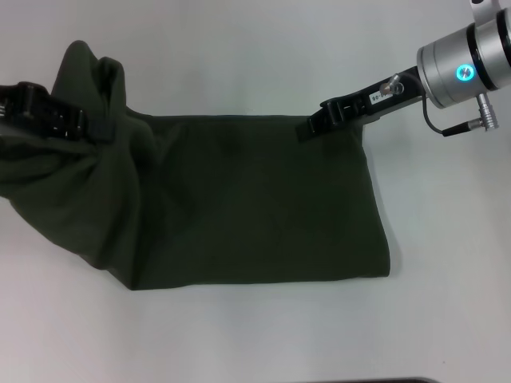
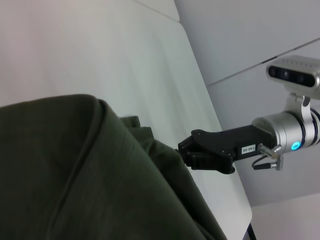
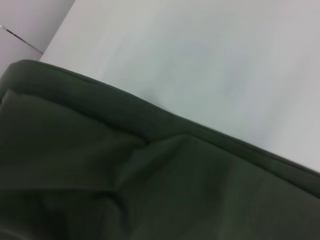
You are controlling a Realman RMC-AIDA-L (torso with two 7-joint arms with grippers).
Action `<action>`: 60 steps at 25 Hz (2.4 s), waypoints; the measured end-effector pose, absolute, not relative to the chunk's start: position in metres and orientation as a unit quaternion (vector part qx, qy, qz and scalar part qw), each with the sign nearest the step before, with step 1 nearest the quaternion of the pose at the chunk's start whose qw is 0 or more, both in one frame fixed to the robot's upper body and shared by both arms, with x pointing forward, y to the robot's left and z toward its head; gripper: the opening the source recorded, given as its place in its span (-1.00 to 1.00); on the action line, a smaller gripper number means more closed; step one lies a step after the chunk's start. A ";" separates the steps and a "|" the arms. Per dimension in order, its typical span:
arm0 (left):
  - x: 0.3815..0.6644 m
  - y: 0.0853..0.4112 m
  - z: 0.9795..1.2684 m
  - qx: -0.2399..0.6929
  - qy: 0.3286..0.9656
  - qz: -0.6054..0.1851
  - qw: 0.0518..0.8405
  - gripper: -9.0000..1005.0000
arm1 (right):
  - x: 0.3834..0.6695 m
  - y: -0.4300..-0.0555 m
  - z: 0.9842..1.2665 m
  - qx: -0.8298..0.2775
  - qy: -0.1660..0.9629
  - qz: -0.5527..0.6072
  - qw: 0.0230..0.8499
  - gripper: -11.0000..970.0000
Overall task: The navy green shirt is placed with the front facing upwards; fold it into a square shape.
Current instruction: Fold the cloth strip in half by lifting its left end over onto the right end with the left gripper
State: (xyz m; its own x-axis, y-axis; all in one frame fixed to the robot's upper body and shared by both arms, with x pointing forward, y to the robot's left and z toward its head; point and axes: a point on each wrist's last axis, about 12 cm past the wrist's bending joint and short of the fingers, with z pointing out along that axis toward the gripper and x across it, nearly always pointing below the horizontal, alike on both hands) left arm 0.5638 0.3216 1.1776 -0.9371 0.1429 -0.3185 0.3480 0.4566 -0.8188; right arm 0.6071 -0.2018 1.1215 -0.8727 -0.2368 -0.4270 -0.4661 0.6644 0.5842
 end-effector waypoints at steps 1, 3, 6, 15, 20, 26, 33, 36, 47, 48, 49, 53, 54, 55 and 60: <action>0.564 0.322 1.178 0.143 0.847 -0.501 0.104 -0.87 | 0.607 -0.202 1.121 -0.195 0.898 0.360 0.159 -0.92; 0.564 0.323 1.178 0.136 0.846 -0.504 0.108 -0.87 | 0.606 -0.204 1.120 -0.193 0.899 0.359 0.159 -0.93; 0.563 0.327 1.177 0.130 0.847 -0.504 0.112 -0.87 | 0.606 -0.205 1.120 -0.191 0.899 0.361 0.161 -0.93; 0.567 0.358 1.195 0.079 0.843 -0.505 0.171 -0.86 | 0.591 -0.148 1.117 -0.245 0.855 0.433 0.144 -0.93; 0.565 0.370 1.199 0.060 0.841 -0.503 0.188 -0.86 | 0.586 -0.126 1.108 -0.273 0.811 0.492 0.158 -0.93; 0.563 0.371 1.197 0.060 0.839 -0.505 0.193 -0.86 | 0.594 -0.119 1.094 -0.243 0.829 0.463 0.197 -0.93; 0.562 0.368 1.197 0.067 0.836 -0.510 0.192 -0.85 | 0.606 -0.097 1.086 -0.241 0.846 0.413 0.236 -0.93; 0.561 0.366 1.198 0.073 0.829 -0.519 0.197 -0.85 | 0.611 -0.086 1.089 -0.253 0.849 0.390 0.251 -0.93; 0.561 0.358 1.197 0.089 0.821 -0.527 0.199 -0.84 | 0.625 -0.074 1.093 -0.225 0.855 0.368 0.289 -0.93; 0.562 0.356 1.197 0.091 0.820 -0.528 0.199 -0.84 | 0.625 -0.074 1.093 -0.224 0.855 0.366 0.290 -0.93; 0.563 0.355 1.197 0.093 0.820 -0.529 0.199 -0.84 | 0.625 -0.073 1.092 -0.224 0.856 0.364 0.291 -0.93; 0.565 0.348 1.197 0.100 0.816 -0.533 0.200 -0.84 | 0.623 -0.071 1.089 -0.229 0.858 0.359 0.287 -0.93; 0.565 0.348 1.196 0.100 0.816 -0.533 0.200 -0.84 | 0.621 -0.071 1.089 -0.233 0.858 0.361 0.283 -0.93; 0.565 0.348 1.196 0.099 0.816 -0.533 0.201 -0.84 | 0.619 -0.072 1.089 -0.236 0.857 0.365 0.277 -0.93; 0.563 0.349 1.193 0.094 0.816 -0.533 0.201 -0.83 | 0.612 -0.079 1.088 -0.238 0.851 0.392 0.255 -0.93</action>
State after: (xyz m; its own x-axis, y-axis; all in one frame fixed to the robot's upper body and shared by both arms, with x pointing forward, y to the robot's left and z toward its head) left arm 0.5631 0.3491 1.1930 -0.9015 -0.0610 -0.4284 0.3678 0.4138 -0.8328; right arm 0.6122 -0.0788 1.0881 -0.7570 -0.2047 -0.6206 -0.6047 0.5794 0.5465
